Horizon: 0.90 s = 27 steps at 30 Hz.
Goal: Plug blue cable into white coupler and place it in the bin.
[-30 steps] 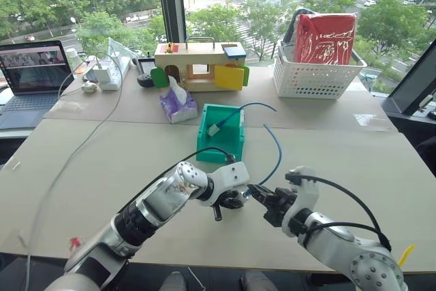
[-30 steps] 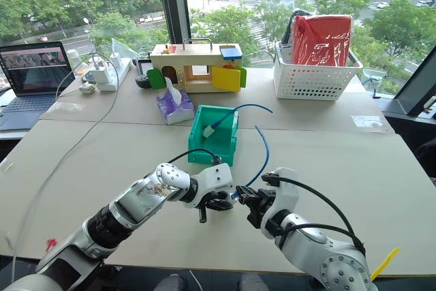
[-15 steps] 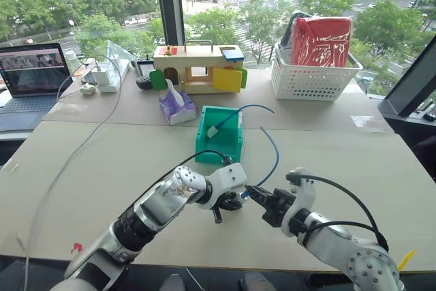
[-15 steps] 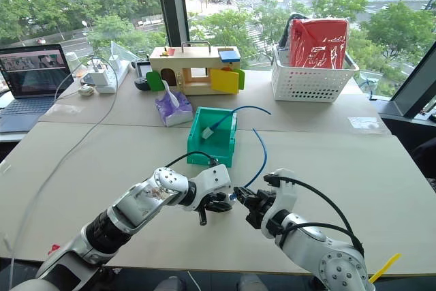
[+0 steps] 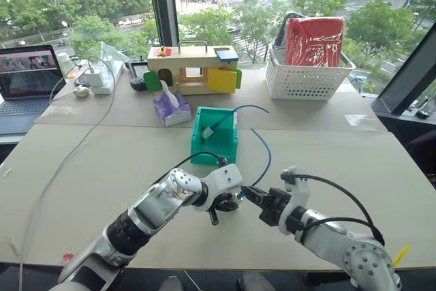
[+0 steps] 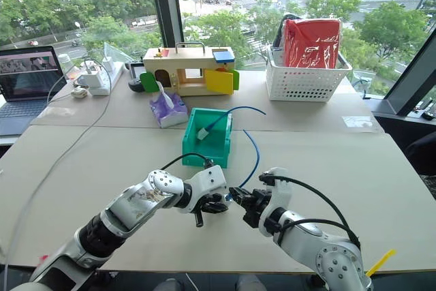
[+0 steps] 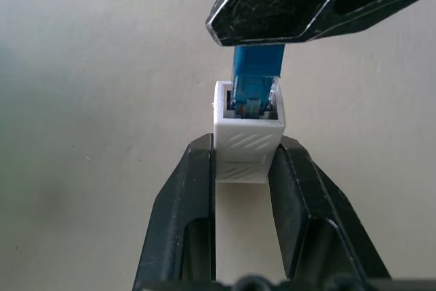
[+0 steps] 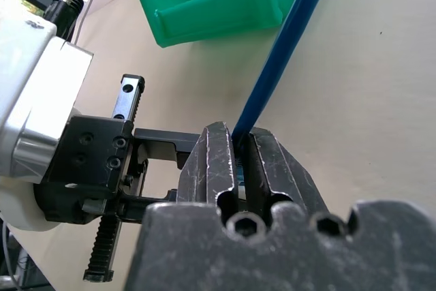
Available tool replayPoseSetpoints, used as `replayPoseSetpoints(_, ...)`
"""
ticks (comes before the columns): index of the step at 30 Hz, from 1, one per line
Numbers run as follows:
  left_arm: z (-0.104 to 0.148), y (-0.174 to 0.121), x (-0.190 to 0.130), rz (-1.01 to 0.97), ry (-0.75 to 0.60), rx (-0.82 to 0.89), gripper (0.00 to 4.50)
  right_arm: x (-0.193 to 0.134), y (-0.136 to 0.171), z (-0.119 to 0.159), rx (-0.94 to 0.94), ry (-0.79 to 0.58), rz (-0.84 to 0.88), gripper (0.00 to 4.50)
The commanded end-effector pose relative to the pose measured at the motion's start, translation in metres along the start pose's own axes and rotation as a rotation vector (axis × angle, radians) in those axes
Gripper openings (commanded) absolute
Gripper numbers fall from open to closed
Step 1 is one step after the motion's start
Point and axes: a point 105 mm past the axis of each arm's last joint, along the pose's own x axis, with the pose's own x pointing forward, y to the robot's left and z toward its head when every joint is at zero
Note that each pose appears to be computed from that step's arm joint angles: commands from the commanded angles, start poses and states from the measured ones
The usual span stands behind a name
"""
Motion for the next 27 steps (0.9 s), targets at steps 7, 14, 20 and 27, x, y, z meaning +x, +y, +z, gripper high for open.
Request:
replayPoseSetpoints(7, -0.016, 0.009, 0.008, 0.026, 0.035, -0.074, 0.62, 0.0, -0.002, -0.01, 0.025, 0.055, 0.021, 0.0)
replayPoseSetpoints(14, -0.007, 0.01, 0.012, -0.006, -0.035, -0.114, 3.01, -0.015, -0.003, 0.014, 0.024, -0.035, 0.0, 0.0)
replayPoseSetpoints(20, -0.003, -0.004, 0.003, -0.144, -0.065, -0.059, 4.42, -0.027, -0.008, 0.032, 0.035, -0.097, -0.022, 0.0)
replayPoseSetpoints(27, -0.018, 0.034, -0.027, -0.037, -0.073, -0.043, 4.42, -0.06, -0.03, 0.064, 0.031, -0.174, -0.074, 0.0)
